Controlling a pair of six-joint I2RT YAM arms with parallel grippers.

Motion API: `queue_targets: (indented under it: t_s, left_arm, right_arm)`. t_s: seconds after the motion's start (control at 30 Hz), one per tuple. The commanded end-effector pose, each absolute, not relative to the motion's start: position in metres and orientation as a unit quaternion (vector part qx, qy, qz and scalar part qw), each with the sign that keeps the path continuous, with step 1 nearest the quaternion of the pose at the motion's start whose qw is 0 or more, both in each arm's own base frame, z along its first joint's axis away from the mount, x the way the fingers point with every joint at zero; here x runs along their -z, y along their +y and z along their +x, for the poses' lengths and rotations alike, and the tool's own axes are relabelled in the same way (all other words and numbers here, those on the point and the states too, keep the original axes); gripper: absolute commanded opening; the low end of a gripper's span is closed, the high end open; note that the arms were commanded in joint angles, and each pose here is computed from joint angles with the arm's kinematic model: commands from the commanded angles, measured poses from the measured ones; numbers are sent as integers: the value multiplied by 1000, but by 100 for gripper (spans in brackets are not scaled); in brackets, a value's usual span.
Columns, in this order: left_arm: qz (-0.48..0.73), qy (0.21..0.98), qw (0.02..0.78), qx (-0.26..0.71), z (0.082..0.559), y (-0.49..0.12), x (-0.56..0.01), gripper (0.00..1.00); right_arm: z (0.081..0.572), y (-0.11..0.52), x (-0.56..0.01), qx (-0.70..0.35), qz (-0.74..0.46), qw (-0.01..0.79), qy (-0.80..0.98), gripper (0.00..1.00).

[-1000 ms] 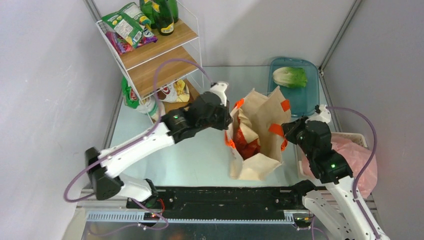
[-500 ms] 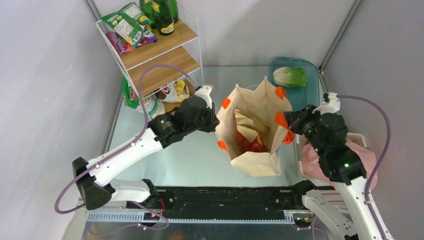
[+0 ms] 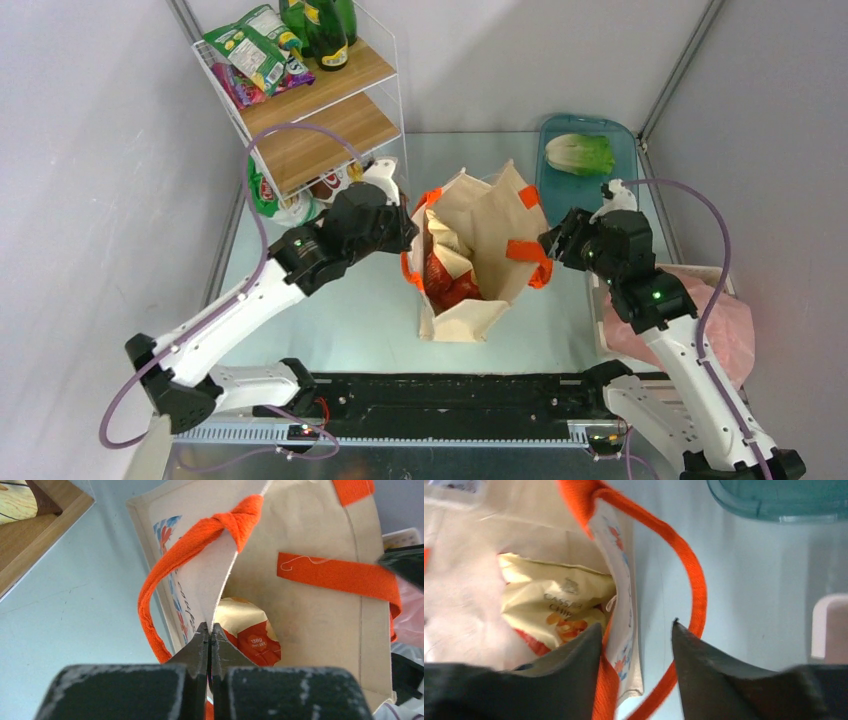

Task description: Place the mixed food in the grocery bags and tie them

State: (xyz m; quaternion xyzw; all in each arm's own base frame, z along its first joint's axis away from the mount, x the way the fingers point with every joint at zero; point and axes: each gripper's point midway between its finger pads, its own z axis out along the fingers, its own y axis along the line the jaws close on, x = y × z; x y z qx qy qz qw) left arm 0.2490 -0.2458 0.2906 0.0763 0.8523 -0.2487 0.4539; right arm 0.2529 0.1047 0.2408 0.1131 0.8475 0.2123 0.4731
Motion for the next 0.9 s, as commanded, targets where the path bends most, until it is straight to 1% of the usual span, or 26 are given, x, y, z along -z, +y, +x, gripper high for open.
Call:
queue_targets:
  t_s: [0.0,0.03,0.07,0.1,0.17,0.27,0.37,0.4,0.43,0.47,0.5,0.53,0.57,0.6,0.63,0.7,0.73,0.77,0.8,0.83,0.87]
  left_arm:
    - [92,839,466,267,260,-260,-297,0]
    - [102,841,457,269,259,-264,-292,0]
    - [106,843,453,269,260,-268,-287,0]
    - [113,845,447,270,259,-269,-282,0]
    - [119,848,442,268,260,-272,-274,0]
    - [121,848,442,267,259,-271,-269,0]
    - [116,849,445,259,258,-264,-265,0]
    - [112,848,449,259,258,-261,-267,0]
    - [109,850,448,254,258,-257,-262,0]
    - [100,849,453,253,258,-251,-264,0]
    - [95,850,453,250,256,-245,-260,0]
    - [85,856,449,242,257,-238,-251,0]
    - [79,854,454,242,255,-232,-252,0]
    - [70,860,449,234,255,-224,-242,0]
    - [64,858,453,236,254,-219,-243,0]
    - [54,861,451,230,252,-208,-234,0]
    - [50,865,446,224,251,-204,-226,0]
    - [44,865,448,224,252,-199,-225,0]
    - [43,868,442,222,250,-197,-218,0]
    - [40,868,442,222,250,-194,-217,0]
    - [39,871,437,221,249,-193,-211,0]
  right_arm:
    - [249,131,-303,-252,5,520,816,62]
    - [249,130,-303,-240,0,520,820,62]
    - [244,137,-317,-244,-23,529,812,62]
    - [245,134,-327,-232,-21,543,807,62]
    - [235,154,-343,-248,-63,556,791,61]
    - [231,180,-357,-269,-103,567,772,55]
    - [238,217,-356,-279,-128,553,775,47]
    - [245,229,-344,-274,-134,539,785,39]
    - [246,241,-347,-282,-140,536,783,34]
    - [254,256,-333,-278,-148,520,794,24]
    - [253,268,-333,-286,-154,514,794,14]
    - [259,283,-317,-280,-164,496,806,11]
    - [258,296,-315,-285,-171,488,807,4]
    - [260,312,-301,-281,-181,471,816,1]
    - [261,320,-293,-280,-184,462,821,0]
    - [267,345,-258,-267,-197,426,842,0]
    - [265,355,-252,-271,-200,418,844,0]
    - [268,364,-230,-260,-205,398,855,0]
    - [266,372,-224,-263,-209,390,857,0]
    - [267,380,-201,-250,-216,371,868,0]
    - [265,386,-193,-249,-221,363,870,0]
